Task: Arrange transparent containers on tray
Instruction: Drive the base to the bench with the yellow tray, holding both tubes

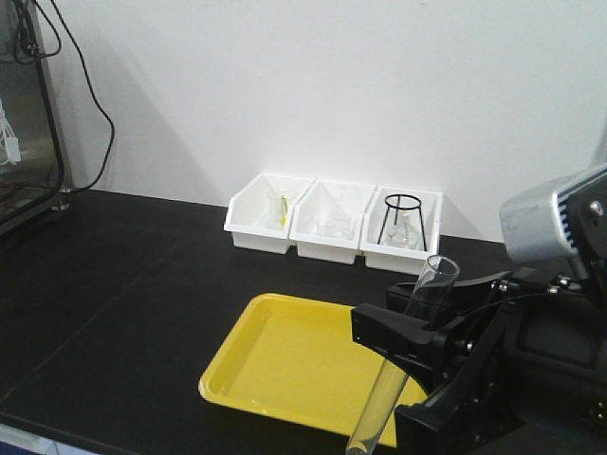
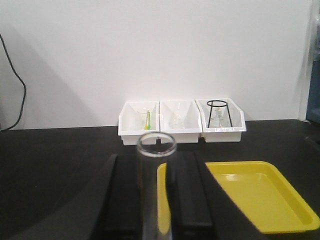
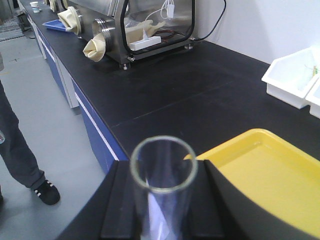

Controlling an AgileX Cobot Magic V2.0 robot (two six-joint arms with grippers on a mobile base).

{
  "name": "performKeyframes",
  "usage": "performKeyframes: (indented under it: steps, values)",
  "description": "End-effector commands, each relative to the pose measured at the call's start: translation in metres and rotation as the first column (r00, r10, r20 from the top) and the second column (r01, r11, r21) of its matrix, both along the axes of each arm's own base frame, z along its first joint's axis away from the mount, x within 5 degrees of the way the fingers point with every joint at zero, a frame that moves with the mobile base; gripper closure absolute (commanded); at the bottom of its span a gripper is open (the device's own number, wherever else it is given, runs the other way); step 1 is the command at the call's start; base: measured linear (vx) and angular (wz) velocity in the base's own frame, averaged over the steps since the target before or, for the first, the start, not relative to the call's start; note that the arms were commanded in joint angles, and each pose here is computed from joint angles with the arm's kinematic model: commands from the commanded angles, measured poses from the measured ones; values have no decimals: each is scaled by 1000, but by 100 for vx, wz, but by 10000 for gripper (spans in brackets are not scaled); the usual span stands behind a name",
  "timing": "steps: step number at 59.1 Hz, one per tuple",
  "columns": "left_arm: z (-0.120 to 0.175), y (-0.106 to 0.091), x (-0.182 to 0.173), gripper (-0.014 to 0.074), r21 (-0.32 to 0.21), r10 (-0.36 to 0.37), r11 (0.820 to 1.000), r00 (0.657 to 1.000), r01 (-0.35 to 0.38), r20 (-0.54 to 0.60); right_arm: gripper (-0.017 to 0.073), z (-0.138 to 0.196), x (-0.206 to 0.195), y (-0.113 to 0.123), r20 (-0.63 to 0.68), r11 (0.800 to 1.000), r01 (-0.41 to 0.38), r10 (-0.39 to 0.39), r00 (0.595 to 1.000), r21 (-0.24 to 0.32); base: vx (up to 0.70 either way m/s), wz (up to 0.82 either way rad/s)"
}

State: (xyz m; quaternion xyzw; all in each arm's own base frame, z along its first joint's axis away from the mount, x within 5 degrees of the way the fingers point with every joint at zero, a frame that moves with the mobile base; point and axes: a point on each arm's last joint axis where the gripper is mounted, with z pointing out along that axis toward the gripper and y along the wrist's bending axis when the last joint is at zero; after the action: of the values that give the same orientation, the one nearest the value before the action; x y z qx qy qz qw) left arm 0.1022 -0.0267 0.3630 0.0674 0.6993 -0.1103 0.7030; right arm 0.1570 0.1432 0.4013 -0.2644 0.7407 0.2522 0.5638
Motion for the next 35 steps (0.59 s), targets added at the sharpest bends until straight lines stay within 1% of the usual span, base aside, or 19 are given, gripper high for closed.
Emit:
performKeyframes:
  steps: [1, 18, 35]
  values:
    - [20, -1, -3, 531, -39, -20, 999, 994, 24, 112, 505, 24, -2, -4, 110, 996, 9, -19, 994, 90, 27, 17]
    - [20, -1, -3, 531, -39, -20, 999, 994, 24, 112, 505, 24, -2, -4, 107, 996, 9, -18, 994, 87, 27, 4]
    - [20, -1, -3, 531, -39, -20, 999, 994, 24, 112, 505, 24, -2, -4, 107, 996, 9, -18, 994, 87, 23, -15]
